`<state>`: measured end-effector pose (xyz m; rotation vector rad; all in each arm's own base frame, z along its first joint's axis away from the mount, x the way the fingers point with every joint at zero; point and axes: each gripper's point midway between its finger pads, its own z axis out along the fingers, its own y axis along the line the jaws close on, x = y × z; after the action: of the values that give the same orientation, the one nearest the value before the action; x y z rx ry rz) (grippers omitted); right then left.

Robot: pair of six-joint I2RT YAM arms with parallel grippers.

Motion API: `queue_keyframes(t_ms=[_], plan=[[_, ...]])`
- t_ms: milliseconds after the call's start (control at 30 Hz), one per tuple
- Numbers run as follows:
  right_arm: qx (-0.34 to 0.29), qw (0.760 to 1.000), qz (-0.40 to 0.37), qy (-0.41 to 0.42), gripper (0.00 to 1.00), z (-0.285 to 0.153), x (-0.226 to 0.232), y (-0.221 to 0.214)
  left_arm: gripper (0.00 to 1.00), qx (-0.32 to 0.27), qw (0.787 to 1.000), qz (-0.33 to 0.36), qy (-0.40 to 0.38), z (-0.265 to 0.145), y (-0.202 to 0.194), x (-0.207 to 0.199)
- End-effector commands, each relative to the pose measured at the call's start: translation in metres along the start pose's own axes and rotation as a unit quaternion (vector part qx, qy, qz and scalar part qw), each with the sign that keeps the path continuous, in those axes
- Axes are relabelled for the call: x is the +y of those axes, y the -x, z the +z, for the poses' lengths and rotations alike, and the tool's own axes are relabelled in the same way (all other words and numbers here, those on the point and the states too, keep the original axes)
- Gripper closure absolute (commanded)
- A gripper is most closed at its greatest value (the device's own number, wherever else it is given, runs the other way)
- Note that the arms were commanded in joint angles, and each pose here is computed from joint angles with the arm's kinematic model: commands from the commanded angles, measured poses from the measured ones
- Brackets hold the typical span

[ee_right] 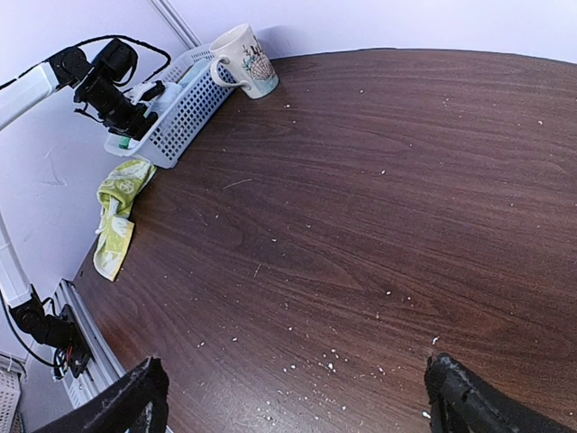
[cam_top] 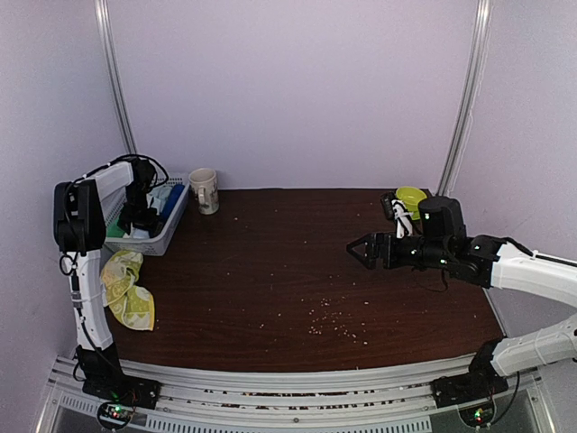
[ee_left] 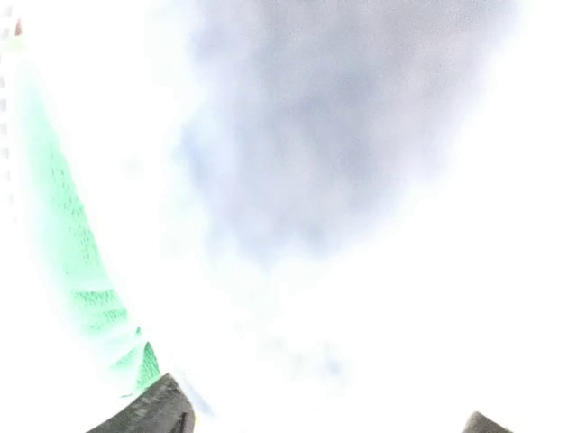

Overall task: Roll the towels
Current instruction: Place the towel in the bin.

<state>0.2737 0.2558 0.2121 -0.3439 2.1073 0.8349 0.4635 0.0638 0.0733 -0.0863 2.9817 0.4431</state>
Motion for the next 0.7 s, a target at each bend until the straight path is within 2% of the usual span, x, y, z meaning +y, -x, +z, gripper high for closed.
queue_keyframes(t_ms=[0,100,200,300,467,500,567,600,667], plan=[[-0.005,1.000,-0.004,0.011,0.00,0.000,0.008,0.005,0.16,-0.009,1.000,-0.005,0.019,-0.017,-0.005,0.008],[-0.004,1.000,-0.004,0.012,0.00,0.000,0.009,0.005,0.14,-0.015,1.000,-0.002,0.016,-0.021,-0.005,0.005],[-0.004,1.000,-0.004,0.013,0.00,0.001,0.009,0.005,0.16,-0.031,0.999,-0.005,0.007,-0.026,-0.001,0.004],[-0.002,1.000,-0.005,0.014,0.00,0.002,0.010,0.004,0.21,-0.050,0.999,-0.008,-0.009,-0.033,0.004,-0.001],[-0.002,1.000,-0.005,0.015,0.00,0.002,0.010,0.004,0.33,-0.050,0.999,-0.004,-0.020,-0.028,0.003,-0.009],[-0.002,1.000,-0.005,0.015,0.00,0.002,0.010,0.003,0.37,-0.046,0.999,-0.002,-0.020,-0.025,0.002,-0.010],[-0.001,1.000,-0.005,0.016,0.00,0.002,0.011,0.003,0.58,-0.041,0.999,-0.002,-0.021,-0.021,-0.001,-0.012],[-0.002,1.000,-0.006,0.016,0.00,0.002,0.011,0.003,0.65,-0.041,0.999,-0.002,-0.022,-0.020,-0.001,-0.013],[-0.002,1.000,-0.006,0.015,0.00,0.001,0.010,0.003,0.68,-0.040,0.999,-0.001,-0.022,-0.016,-0.003,-0.014]])
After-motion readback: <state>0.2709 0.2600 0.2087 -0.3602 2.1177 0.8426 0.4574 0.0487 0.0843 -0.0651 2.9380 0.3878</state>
